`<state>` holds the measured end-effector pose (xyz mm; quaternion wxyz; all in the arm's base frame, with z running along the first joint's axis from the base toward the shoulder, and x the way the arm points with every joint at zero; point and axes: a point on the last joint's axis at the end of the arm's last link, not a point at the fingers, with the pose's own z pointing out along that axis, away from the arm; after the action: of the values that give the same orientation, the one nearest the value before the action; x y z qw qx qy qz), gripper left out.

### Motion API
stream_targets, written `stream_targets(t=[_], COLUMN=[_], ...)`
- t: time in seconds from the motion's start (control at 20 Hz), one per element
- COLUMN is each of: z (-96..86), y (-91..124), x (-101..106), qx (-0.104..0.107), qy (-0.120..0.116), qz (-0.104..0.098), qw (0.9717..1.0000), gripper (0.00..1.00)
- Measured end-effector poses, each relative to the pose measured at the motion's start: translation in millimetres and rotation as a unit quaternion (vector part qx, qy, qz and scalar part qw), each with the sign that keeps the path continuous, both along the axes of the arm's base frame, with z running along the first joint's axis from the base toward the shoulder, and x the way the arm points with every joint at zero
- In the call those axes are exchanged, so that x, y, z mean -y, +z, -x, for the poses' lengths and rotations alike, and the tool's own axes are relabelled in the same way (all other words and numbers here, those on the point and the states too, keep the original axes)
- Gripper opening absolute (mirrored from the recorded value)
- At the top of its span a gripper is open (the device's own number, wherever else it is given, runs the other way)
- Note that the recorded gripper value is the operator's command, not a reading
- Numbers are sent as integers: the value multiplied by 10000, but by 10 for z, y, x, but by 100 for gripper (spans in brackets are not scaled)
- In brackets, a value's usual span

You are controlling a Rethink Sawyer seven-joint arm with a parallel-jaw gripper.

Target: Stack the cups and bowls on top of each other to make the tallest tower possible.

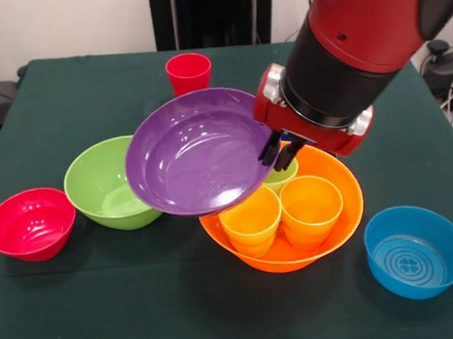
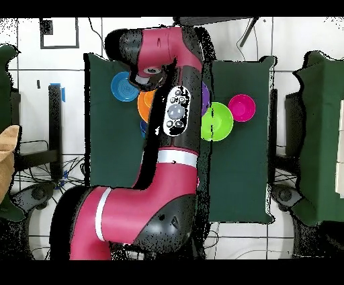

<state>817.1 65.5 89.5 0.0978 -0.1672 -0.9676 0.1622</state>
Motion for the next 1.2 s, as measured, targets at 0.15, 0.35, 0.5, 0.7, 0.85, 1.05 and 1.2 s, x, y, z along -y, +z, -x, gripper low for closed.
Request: stream_targets(t=[0.15, 0.35, 0.5, 0.7, 0.85, 1.05, 1.2], z=[-41, -37, -25, -1, 14, 55, 67], y=[-2, -5, 4, 36, 48, 56, 50], x=[-89, -212, -303, -474, -562, -746, -821], qx=[75, 103, 131, 239, 292, 389, 449], qy=[98, 142, 119, -49, -128, -268, -306], qz=[100, 157, 207, 358, 428, 549, 585], qw=[9999, 9997, 9996, 9991, 9986, 9974, 9968], gripper=[0, 0, 0, 0, 0, 0, 0])
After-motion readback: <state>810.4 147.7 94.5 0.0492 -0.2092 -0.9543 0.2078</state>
